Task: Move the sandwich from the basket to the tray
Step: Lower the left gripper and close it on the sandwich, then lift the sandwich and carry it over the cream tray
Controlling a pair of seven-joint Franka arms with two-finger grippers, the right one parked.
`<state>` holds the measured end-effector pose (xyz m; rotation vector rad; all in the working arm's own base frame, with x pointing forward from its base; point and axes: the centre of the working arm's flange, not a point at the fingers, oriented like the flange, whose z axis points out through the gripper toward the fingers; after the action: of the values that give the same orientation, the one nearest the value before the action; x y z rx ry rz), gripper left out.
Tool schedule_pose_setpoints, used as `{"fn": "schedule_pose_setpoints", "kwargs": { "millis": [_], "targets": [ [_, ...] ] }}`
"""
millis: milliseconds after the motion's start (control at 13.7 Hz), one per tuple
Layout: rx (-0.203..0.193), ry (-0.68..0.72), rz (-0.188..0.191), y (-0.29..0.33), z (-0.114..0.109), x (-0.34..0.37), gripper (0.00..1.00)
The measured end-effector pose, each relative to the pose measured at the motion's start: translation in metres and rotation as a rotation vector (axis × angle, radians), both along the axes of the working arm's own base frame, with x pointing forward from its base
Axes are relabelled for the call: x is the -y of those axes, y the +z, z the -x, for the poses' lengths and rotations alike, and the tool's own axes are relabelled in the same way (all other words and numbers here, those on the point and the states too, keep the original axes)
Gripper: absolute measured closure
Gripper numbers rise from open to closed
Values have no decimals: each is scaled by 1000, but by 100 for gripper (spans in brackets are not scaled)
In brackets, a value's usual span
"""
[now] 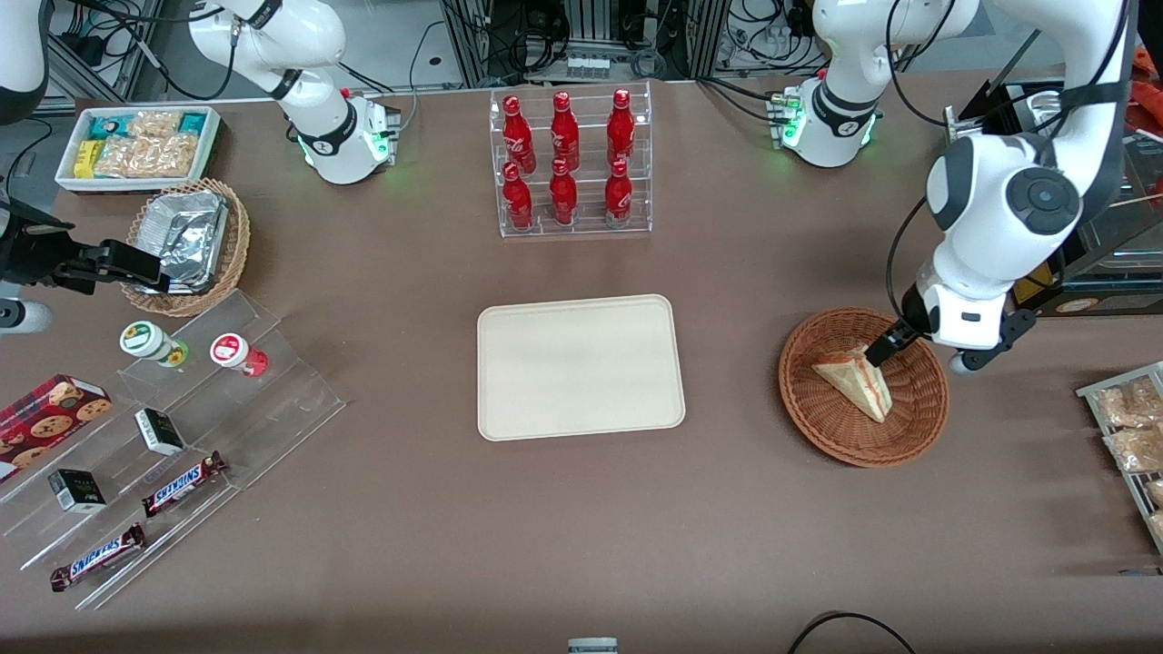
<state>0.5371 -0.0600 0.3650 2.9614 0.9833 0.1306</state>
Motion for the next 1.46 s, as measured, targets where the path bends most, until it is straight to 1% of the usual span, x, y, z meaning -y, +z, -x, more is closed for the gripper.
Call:
{"fn": "schedule_pose_setpoints", "kwargs": {
  "millis": [293,439,878,1024,1098,1171,1244,1390,1463],
  "targets": [
    [-5,32,9,-35,-2,1,0],
    [2,31,15,-54,-5,2,0],
    [-30,34,19,-94,-4,4,0],
    [-42,34,20,-104,-2,4,4],
    [-46,35,20,-108,-2,4,4],
    [-48,35,20,-109,-2,4,11],
    [-49,36,20,-110,-2,4,22],
    [-45,42,21,-109,-2,4,47],
    [-42,42,21,-108,-3,4,56]
  ]
}}
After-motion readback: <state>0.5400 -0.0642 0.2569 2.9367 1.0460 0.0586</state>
